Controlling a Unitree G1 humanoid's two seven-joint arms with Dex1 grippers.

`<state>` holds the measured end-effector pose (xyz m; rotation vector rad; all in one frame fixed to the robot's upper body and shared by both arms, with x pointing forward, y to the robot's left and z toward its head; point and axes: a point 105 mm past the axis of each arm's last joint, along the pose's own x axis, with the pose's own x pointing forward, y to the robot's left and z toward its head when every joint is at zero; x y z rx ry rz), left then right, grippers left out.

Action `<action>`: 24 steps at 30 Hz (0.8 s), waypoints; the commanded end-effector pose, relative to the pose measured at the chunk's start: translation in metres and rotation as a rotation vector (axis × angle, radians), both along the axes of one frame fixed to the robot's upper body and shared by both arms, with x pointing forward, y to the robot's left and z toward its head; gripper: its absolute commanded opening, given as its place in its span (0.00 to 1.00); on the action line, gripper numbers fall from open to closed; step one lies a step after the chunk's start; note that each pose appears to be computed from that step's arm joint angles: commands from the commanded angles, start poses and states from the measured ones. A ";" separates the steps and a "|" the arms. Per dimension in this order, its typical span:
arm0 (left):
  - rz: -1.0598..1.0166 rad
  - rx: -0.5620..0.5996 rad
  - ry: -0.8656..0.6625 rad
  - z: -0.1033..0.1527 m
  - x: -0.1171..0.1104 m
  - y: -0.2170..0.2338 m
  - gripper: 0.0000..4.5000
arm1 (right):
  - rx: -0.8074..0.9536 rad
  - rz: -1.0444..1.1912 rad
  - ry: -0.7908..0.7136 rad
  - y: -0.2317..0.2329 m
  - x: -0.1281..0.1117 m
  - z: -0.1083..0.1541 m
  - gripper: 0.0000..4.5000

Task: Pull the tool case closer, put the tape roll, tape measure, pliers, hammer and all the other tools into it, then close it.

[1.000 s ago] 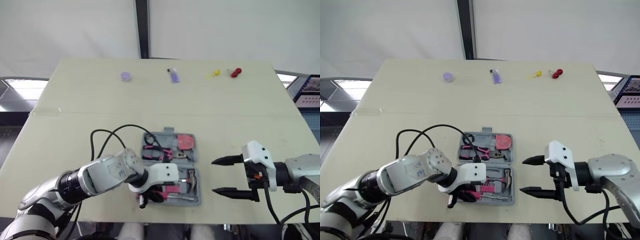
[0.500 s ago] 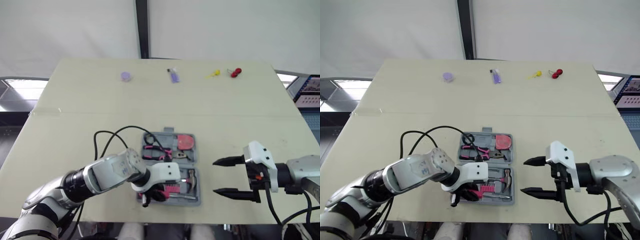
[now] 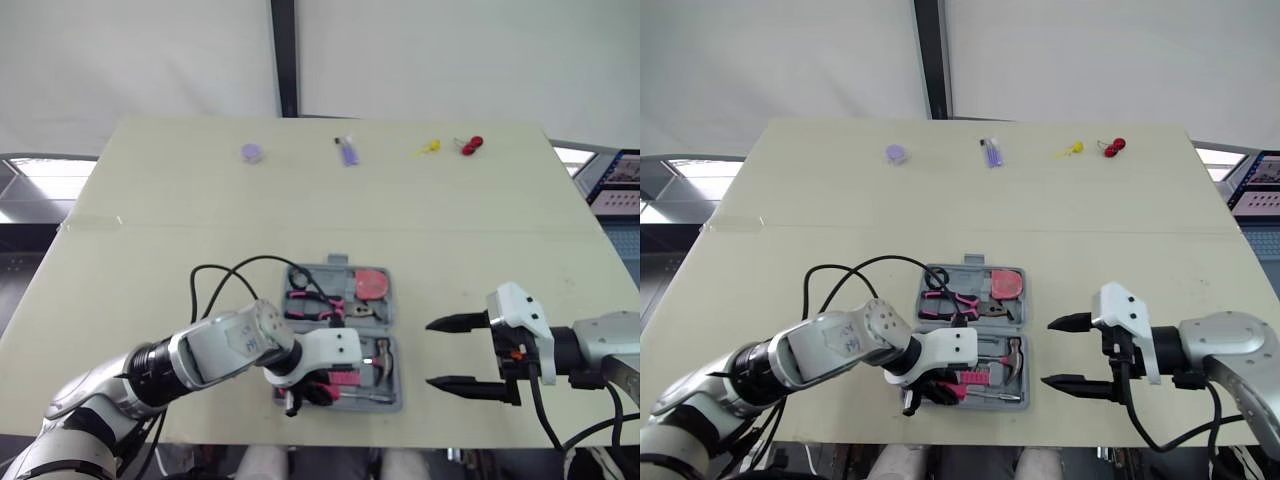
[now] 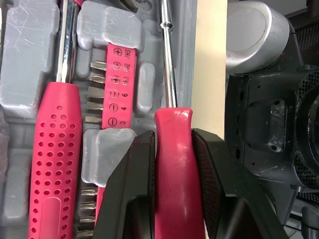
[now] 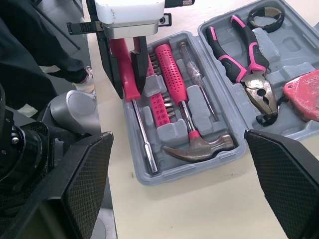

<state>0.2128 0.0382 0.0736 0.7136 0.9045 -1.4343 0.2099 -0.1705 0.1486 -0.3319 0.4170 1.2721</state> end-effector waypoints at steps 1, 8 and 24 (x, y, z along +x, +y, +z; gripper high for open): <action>-0.014 -0.017 -0.011 0.001 -0.001 -0.003 0.14 | 0.010 0.016 -0.053 0.003 -0.002 0.011 1.00; -0.017 -0.016 -0.018 0.000 -0.002 -0.003 0.54 | 0.011 0.015 -0.050 0.003 -0.002 0.011 1.00; -0.045 -0.291 -0.091 0.044 0.013 -0.002 0.74 | 0.014 0.012 -0.054 0.001 0.001 0.016 1.00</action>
